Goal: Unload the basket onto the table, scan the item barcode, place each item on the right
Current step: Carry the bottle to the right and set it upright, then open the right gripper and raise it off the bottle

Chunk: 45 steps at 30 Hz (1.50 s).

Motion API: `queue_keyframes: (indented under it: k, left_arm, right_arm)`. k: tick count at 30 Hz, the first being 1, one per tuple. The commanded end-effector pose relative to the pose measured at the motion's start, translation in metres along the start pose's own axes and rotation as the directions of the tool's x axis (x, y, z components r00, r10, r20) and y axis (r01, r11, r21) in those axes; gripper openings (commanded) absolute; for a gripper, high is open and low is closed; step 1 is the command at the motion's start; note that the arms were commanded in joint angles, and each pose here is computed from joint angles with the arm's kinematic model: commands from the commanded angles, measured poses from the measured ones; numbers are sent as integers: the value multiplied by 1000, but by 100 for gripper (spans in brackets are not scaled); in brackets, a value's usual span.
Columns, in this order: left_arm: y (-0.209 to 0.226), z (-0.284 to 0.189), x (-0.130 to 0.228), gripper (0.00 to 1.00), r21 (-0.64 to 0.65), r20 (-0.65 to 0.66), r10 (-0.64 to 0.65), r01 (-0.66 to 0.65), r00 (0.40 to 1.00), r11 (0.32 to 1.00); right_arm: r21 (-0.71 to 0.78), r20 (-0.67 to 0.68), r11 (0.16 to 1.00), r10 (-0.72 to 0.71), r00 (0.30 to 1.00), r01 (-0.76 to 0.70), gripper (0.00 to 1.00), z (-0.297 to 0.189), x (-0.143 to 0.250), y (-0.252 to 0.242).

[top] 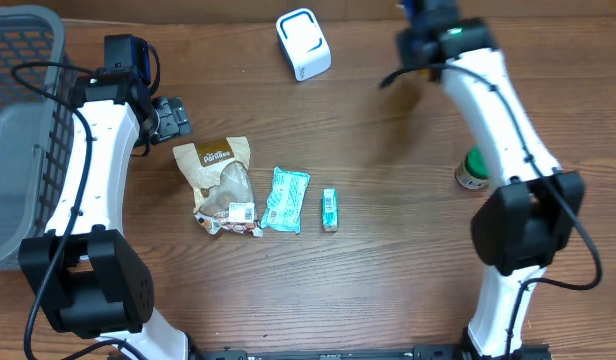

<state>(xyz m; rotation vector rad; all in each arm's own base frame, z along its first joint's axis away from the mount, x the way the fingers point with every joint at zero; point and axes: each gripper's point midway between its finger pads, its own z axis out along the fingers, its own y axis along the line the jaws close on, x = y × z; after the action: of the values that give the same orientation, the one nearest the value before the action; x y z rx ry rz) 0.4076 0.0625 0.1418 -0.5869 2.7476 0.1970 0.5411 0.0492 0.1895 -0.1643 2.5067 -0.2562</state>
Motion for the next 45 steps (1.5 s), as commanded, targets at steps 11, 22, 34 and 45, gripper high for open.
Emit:
queue_keyframes:
  k: [11,22,34,45]
  left_arm:
    - [0,-9,-4,100,-2,28,6,-6,1000,1000]
    - [-1,-9,-4,99,-2,28,6,-6,1000,1000]
    - [-1,-9,-4,100,-2,28,6,-6,1000,1000]
    - [0,-9,-4,99,-2,28,6,-6,1000,1000]
  right_arm:
    - [-174,-233,929,283,930,-326,20,19,72,-84]
    - [-174,-275,929,274,922,-328,31,31,90,-76]
    - [-77,-279,952,263,923,-295,34,32,96,-88]
    - [-63,-276,966,226,934,-252,39,31,92,-74]
